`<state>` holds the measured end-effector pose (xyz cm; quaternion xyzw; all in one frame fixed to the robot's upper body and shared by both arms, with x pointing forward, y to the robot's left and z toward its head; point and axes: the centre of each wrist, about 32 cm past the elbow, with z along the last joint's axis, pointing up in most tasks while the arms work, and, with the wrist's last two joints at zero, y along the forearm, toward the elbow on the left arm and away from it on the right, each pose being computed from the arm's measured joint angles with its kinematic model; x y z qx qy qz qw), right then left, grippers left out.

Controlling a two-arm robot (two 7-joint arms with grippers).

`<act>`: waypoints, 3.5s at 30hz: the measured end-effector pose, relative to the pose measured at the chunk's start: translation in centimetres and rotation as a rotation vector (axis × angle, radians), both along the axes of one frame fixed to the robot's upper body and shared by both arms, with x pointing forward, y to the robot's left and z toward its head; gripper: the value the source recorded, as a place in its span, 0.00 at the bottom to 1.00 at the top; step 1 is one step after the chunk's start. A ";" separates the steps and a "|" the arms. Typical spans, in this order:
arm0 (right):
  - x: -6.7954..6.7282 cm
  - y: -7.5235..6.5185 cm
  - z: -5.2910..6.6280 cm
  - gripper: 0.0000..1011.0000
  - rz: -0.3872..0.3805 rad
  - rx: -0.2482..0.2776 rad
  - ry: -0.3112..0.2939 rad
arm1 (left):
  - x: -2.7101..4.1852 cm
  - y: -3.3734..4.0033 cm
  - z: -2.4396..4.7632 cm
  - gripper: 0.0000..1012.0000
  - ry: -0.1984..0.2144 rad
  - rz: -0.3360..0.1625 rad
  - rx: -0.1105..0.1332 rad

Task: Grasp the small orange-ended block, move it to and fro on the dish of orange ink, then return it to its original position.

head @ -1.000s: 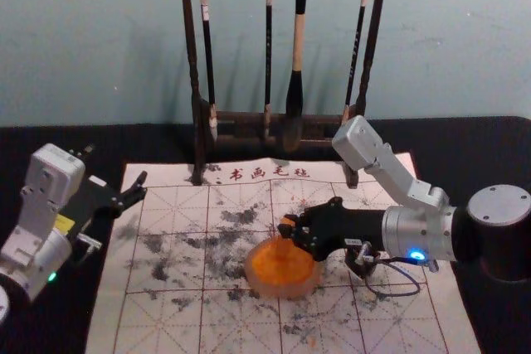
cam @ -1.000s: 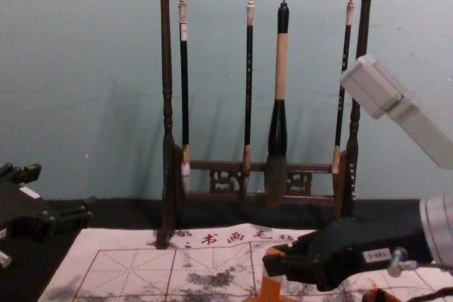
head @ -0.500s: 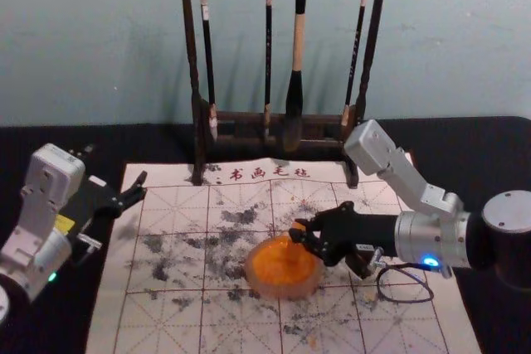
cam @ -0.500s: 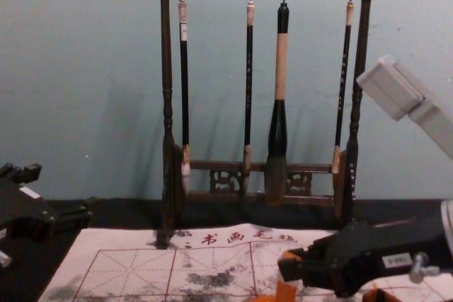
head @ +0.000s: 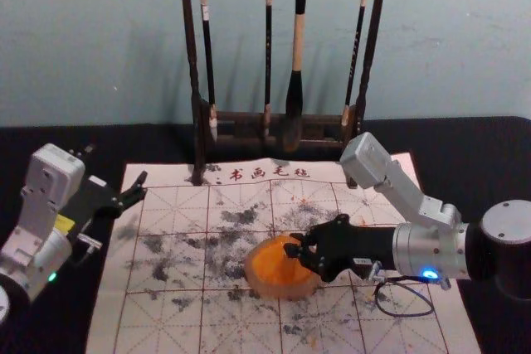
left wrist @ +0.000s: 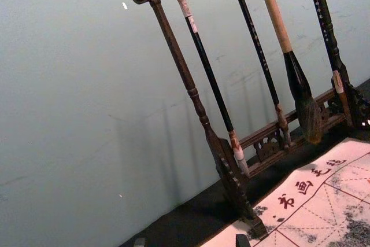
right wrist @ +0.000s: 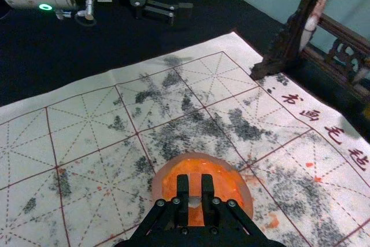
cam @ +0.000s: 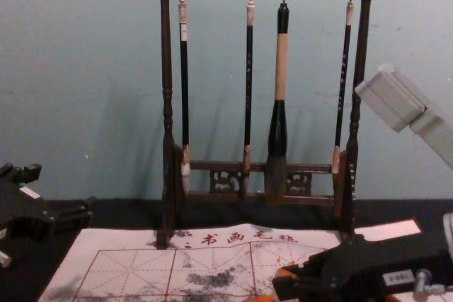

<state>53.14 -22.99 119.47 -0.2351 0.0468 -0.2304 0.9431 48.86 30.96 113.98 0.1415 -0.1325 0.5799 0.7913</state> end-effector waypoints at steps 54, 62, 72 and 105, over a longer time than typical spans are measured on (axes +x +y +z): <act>1.6 0.7 0.2 0.07 -0.034 0.012 -0.021 | 0.00 0.00 0.00 1.00 0.000 0.000 0.000; 1.4 0.6 0.7 0.07 -0.039 0.019 -0.032 | 0.00 0.00 0.00 1.00 0.000 0.000 0.000; 0.7 0.1 2.7 0.07 -0.062 0.064 -0.057 | 0.00 0.00 0.00 1.00 0.000 0.000 0.000; -3.5 -4.9 4.5 0.07 -0.246 0.072 -0.086 | 0.00 0.00 0.00 1.00 0.000 0.000 0.000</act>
